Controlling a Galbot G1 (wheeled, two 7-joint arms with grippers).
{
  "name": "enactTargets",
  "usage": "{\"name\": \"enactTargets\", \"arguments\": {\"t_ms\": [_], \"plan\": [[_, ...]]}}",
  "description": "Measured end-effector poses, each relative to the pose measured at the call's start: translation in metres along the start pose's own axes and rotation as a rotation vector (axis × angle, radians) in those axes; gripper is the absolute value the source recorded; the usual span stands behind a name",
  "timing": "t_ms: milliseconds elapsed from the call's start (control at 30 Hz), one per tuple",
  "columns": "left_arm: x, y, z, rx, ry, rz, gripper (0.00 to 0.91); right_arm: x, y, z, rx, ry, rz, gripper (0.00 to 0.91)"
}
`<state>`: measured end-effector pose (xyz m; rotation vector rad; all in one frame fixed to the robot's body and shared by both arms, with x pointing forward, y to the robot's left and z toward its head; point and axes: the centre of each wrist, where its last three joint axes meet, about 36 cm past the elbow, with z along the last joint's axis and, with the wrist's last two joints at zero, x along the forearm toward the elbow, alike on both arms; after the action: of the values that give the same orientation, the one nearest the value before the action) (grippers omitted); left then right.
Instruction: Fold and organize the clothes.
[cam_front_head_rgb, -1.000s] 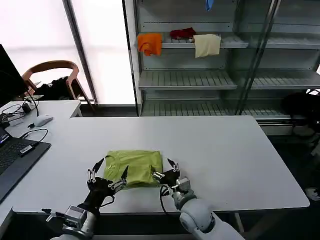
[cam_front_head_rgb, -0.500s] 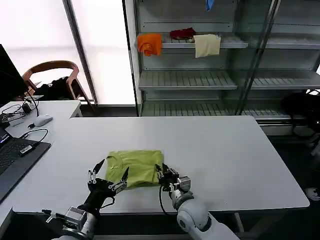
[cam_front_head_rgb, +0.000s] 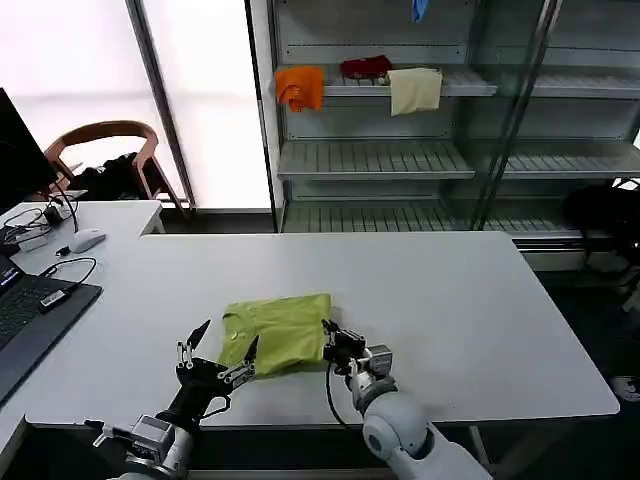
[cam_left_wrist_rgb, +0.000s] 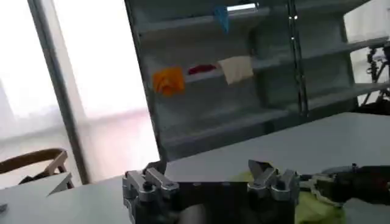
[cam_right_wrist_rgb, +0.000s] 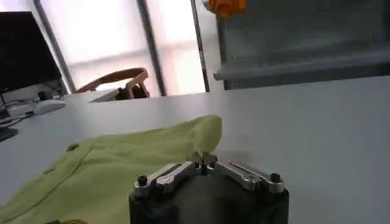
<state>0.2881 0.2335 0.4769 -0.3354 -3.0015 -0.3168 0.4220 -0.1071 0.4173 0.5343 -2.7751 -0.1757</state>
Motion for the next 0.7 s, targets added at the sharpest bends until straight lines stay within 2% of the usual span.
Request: {"name": "enactTargets", "arguments": {"t_ms": [133, 300, 333, 500, 700], "plan": [[0.001, -0.002, 0.001, 0.007, -0.001, 0.004, 0.907, 0.013, -0.013, -0.009, 0.014, -0.02, 0.023, 0.0], [0.001, -0.006, 0.006, 0.011, 0.005, 0.008, 0.907, 0.027, -0.035, -0.01, 0.036, -0.022, 0.072, 0.01], [0.001, -0.006, 0.006, 0.012, 0.006, 0.009, 0.907, 0.029, -0.038, -0.009, 0.038, -0.022, 0.082, 0.907], [0.004, -0.01, 0.008, 0.014, 0.014, 0.015, 0.907, 0.038, -0.05, 0.0, 0.05, -0.008, 0.126, 0.907], [0.01, -0.015, 0.004, 0.018, 0.02, 0.021, 0.907, 0.049, -0.058, -0.002, 0.075, -0.01, 0.183, 0.907]]}}
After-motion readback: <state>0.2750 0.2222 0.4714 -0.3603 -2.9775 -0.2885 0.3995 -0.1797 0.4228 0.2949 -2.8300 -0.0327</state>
